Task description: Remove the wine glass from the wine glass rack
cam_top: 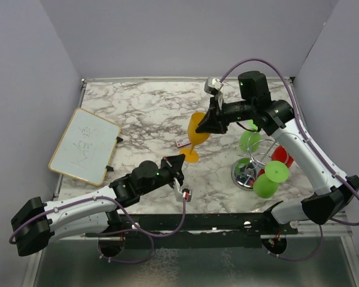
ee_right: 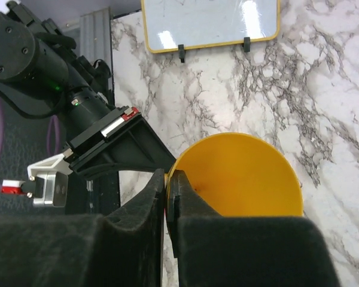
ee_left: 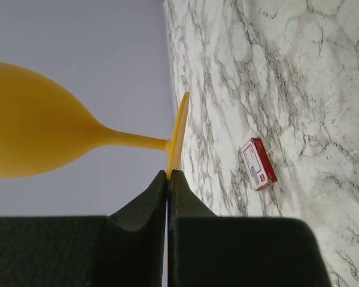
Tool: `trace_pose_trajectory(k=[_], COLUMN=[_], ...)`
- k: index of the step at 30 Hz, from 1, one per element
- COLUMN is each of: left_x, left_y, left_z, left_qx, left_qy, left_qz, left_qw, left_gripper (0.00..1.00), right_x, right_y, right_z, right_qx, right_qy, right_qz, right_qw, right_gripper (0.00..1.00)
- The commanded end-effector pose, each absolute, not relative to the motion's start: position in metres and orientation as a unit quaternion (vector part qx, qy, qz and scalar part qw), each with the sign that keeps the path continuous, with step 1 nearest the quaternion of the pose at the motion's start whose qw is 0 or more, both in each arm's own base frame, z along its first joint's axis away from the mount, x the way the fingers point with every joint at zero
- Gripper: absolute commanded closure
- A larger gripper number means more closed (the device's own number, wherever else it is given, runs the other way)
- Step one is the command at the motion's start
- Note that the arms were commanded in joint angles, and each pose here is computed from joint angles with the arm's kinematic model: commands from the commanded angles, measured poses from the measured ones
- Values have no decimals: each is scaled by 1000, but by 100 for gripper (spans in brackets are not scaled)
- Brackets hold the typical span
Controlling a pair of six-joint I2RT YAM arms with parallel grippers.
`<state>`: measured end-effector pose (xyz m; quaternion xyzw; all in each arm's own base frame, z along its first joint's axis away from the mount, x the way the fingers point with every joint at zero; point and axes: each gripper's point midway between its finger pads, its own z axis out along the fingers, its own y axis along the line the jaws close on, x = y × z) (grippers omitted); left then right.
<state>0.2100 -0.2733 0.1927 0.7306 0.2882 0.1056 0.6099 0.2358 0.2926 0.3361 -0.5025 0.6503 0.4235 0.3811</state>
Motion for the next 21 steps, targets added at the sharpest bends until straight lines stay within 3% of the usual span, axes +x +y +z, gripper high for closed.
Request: trace_pose_trajectory(k=[1,2,3,5,6,7,8,14,21], left_x=[210,209,208,201,196,190,182,137,157], left_y=[-273,-272,-273,-276,-277,-279,-281,-300,-299], left_z=[202,203,203,208,211,217,223,260,312], left_qx=[706,703,700,677,657,634,610,460,379], left_qy=[323,338,355,403,434,463,492,612,663], left_qz=[82,70,53,-3,-41,-82,-126,-362,-391], left_qw=[625,622,617,616,616,614,608,532,514], left_gripper=[100,96,85,55,30,14,7,1,1], right_x=[221,222,222,226,228,231,232,246,253], right_y=[294,293,293,291,291,290,289,285,281], right_z=[355,355,357,359,359,358,357,331,304], right_qx=[-531,-535,-539,-548,-552,-558,-567,-611,-658], right_qy=[599,592,584,571,565,559,551,531,505], right_qz=[434,430,425,409,399,388,377,316,249], right_qw=[414,422,433,454,465,475,482,496,500], right_gripper=[99,99,99,99,99,99,99,99,99])
